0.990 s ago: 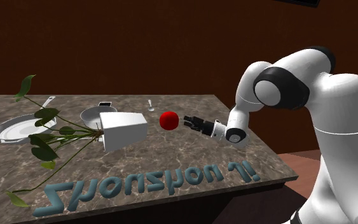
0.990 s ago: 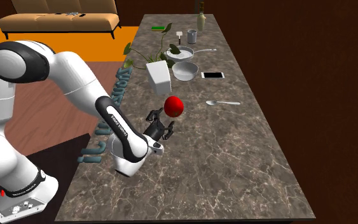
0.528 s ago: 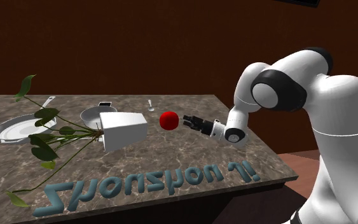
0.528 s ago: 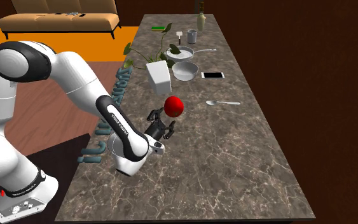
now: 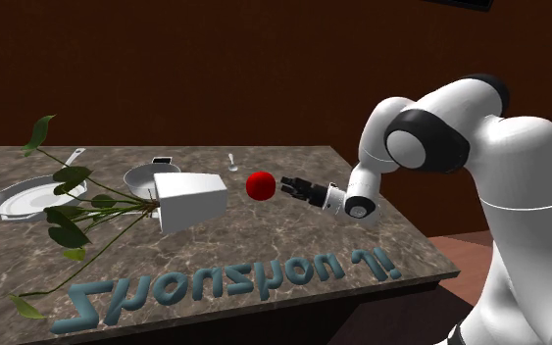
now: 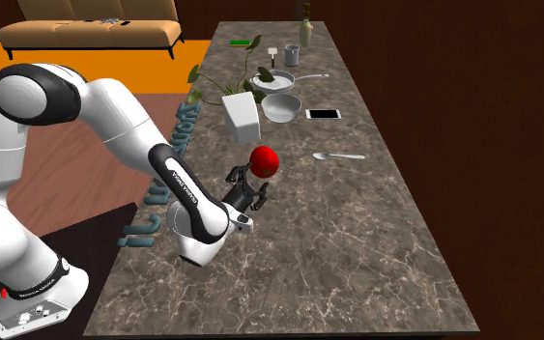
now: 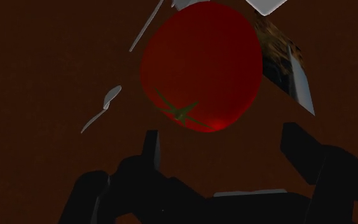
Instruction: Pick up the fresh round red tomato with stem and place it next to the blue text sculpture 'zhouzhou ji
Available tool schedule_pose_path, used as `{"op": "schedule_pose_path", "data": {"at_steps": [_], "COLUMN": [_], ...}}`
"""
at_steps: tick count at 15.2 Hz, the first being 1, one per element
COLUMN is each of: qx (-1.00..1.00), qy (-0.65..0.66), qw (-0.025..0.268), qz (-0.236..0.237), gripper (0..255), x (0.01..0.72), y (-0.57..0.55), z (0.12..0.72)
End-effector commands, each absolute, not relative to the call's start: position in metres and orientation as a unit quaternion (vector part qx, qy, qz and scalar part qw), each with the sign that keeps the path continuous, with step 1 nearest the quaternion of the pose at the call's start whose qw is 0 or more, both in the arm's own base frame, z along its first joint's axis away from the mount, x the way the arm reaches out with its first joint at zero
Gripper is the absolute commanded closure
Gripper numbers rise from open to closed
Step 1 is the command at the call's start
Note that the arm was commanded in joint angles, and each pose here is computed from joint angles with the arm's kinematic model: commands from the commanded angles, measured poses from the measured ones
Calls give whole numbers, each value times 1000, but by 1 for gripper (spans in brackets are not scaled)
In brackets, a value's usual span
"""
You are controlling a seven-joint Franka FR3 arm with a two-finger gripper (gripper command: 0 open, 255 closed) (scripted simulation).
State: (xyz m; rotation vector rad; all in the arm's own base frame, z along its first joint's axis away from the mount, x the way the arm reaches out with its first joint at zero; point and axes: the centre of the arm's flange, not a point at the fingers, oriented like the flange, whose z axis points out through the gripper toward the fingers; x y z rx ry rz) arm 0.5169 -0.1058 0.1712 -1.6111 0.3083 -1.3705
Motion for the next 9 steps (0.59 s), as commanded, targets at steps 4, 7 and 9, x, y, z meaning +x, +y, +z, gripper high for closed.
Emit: {"op": "schedule_pose_path", "data": {"at_steps": [4, 7, 9], "qx": [-684, -684, -684], "qy": [133, 133, 133], "qw": [470, 470, 470], "qz": [-541, -541, -541], "gripper": [255, 255, 255], "x": [505, 505, 505], "y": [-96, -96, -96], "z": [163, 179, 189]}}
